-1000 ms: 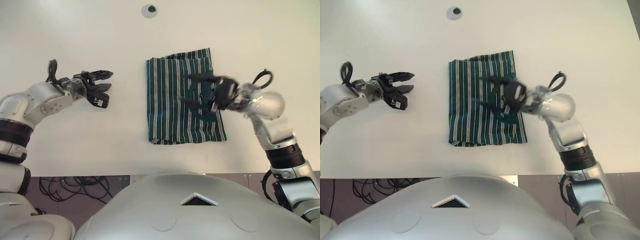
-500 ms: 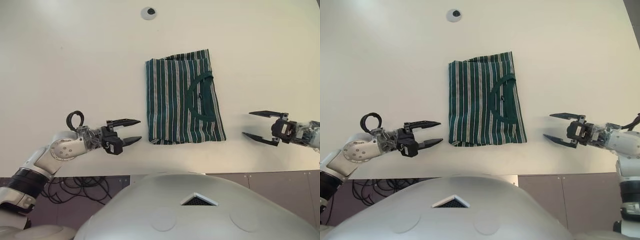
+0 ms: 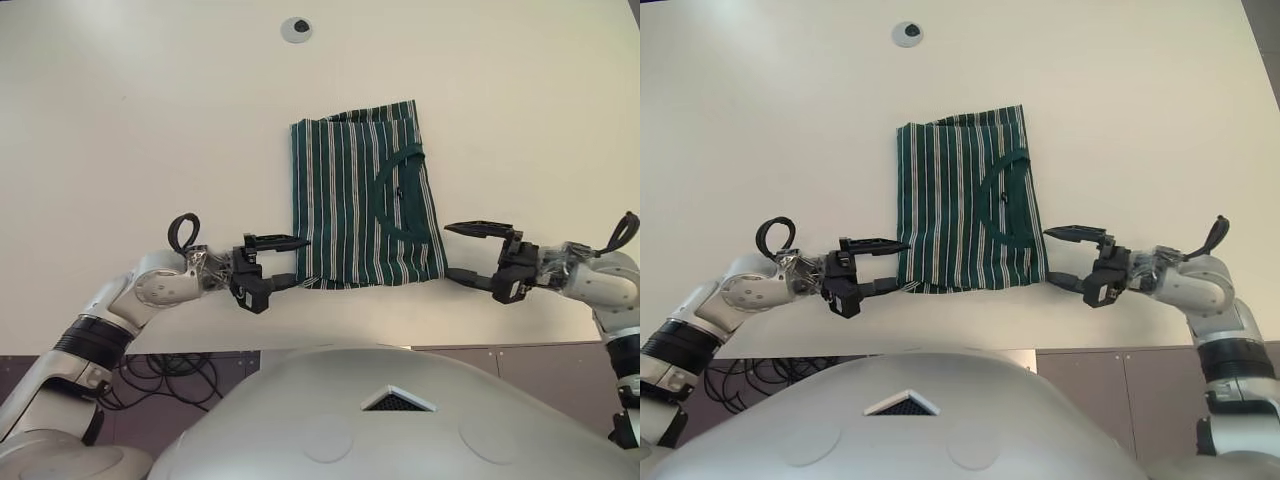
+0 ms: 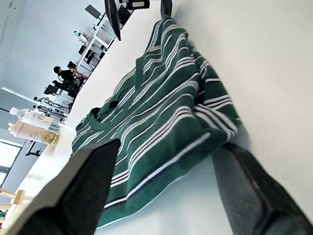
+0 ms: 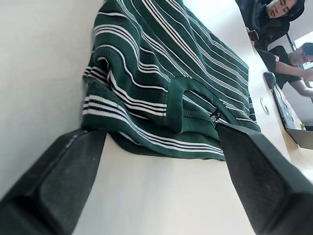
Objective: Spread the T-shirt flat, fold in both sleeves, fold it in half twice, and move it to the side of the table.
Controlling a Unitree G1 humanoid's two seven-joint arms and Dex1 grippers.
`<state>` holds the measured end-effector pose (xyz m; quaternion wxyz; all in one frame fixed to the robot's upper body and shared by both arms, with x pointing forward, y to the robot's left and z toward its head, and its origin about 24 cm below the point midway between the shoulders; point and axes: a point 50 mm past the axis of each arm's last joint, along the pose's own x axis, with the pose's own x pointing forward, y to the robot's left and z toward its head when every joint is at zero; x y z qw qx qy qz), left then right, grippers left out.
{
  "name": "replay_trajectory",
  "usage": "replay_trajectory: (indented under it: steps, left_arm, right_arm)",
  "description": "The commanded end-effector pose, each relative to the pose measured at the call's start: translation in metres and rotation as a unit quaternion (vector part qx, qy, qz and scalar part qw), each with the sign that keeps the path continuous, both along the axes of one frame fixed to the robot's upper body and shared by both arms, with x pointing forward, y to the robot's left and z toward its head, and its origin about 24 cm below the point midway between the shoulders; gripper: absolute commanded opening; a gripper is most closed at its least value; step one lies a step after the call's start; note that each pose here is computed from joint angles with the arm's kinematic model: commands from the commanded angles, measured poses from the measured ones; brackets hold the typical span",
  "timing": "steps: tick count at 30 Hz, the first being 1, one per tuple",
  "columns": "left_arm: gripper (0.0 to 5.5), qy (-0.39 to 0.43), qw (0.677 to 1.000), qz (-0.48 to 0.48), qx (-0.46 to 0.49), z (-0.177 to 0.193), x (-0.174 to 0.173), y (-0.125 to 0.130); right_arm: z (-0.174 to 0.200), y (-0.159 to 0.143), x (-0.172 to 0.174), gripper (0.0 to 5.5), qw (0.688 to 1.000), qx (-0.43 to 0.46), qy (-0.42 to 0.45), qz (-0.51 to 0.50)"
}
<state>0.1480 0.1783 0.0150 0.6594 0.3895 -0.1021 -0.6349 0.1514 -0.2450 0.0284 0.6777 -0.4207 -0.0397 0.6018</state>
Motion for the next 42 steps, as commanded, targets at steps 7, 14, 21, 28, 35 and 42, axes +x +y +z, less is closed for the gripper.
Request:
replay_trajectory:
  steps: [7,14,21,28,35,42]
  left_arm:
    - [1.66,0.075,0.993,-0.046,0.084,-0.029,-0.025,0.005]
    - [0.94,0.078,0.992,-0.049,0.084,-0.030,-0.026,0.003]
    - [0.30,0.121,0.989,-0.046,0.067,-0.030,-0.033,0.000]
    - [0.05,0.505,0.863,-0.018,0.009,0.021,-0.062,0.004]
    - [0.05,0.561,0.820,0.024,-0.110,0.056,-0.025,0.013]
    - [0.05,0.539,0.808,0.135,-0.197,0.041,0.014,0.026]
  right_arm:
    - [-0.033,0.025,-0.011,2.13,0.994,-0.043,0.068,0.070]
    - [-0.034,0.029,-0.010,0.62,0.993,-0.051,0.066,0.088]
    - [-0.025,0.031,-0.010,0.00,0.992,0.002,0.115,0.046]
    - [0.028,0.032,-0.030,0.00,0.869,0.140,0.474,0.012]
    - [0.056,0.040,-0.010,0.00,0.811,0.241,0.534,0.004]
    - [0.047,0.050,0.030,0.00,0.815,0.301,0.483,-0.111]
